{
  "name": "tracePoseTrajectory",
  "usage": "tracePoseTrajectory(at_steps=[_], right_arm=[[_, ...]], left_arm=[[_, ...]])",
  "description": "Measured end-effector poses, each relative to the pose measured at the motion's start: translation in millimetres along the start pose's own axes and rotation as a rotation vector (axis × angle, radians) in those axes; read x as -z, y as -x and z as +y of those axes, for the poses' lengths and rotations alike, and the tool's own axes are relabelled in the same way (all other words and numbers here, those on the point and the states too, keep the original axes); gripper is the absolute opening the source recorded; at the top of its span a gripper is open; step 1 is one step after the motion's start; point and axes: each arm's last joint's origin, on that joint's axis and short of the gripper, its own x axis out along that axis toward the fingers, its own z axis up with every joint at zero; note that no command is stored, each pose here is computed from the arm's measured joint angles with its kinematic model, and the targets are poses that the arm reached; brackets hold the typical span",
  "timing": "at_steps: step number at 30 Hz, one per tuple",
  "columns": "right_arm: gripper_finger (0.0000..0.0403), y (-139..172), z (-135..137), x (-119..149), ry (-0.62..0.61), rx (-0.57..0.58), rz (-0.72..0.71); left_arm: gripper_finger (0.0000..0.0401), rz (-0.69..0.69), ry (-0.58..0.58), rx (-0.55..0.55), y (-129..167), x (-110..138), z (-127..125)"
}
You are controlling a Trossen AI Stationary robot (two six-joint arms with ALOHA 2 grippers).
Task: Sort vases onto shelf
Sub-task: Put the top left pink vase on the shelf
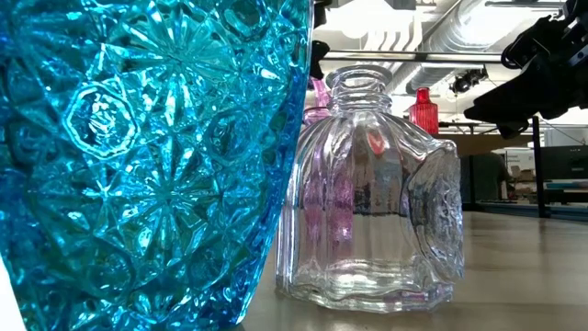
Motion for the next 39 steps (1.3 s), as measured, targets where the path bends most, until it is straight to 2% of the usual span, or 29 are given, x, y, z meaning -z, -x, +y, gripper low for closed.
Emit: tracePoseTrajectory(at_steps=[39], right_arm=[[0.0108, 0.0, 0.0, 0.0, 0.0, 0.0, 0.0]], left_arm=[[0.0083, -0.073, 0.074, 0.069, -1.3, -5.1, -4.2]])
